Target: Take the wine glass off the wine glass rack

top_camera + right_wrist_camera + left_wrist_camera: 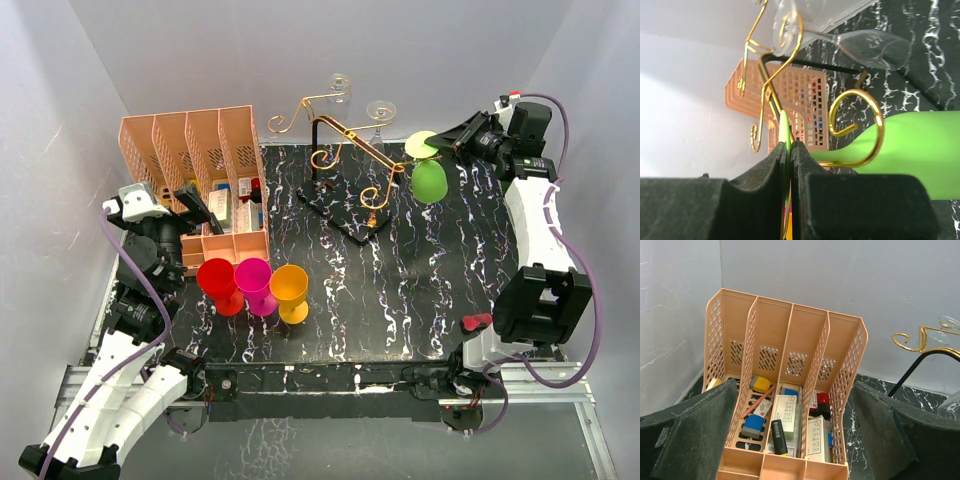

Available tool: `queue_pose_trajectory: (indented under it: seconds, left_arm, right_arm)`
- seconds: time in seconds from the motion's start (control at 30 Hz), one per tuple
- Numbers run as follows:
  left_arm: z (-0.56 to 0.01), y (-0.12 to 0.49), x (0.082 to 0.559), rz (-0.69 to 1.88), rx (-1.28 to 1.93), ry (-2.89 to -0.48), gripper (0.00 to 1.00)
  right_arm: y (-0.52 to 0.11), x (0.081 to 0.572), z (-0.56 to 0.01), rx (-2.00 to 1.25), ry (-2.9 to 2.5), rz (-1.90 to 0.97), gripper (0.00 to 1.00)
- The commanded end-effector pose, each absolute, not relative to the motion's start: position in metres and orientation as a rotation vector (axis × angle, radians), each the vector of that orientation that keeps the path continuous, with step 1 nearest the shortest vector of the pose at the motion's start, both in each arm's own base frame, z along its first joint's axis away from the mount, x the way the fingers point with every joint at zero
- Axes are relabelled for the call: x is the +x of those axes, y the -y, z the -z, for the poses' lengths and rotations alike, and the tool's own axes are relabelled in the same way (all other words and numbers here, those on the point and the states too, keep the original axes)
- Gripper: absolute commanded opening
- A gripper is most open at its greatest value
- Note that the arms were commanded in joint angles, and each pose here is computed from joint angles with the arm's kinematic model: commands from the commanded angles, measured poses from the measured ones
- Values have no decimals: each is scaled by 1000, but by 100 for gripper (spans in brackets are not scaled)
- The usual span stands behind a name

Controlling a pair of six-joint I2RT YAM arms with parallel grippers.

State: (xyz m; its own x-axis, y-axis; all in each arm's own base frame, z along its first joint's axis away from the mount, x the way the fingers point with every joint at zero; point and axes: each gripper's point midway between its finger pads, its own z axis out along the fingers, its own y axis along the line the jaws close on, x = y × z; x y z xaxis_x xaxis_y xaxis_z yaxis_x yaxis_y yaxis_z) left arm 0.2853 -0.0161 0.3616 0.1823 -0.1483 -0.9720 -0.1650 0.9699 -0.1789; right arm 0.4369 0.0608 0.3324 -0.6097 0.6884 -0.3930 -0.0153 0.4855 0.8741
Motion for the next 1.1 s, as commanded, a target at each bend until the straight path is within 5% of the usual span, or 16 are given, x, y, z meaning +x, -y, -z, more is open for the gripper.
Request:
queue_pose_trajectory:
  seconds: [0.0, 0.3, 0.77, 1.07]
  left_arm:
    - [-366, 19, 286, 3, -260, -1378, 97]
    - [-365, 19, 287, -1, -259, -1381, 97]
    - [-367, 17, 284, -9, -264, -1373, 97]
    - [-369, 16, 283, -7, -264, -1368, 97]
  right_arm:
    - [-77, 438, -372, 283, -1866, -1297, 8]
    - [-77, 464, -391, 398, -1765, -1452, 8]
    - [13, 533, -408, 931, -1421, -1057, 8]
    - [74, 438, -454, 849, -1016, -622, 8]
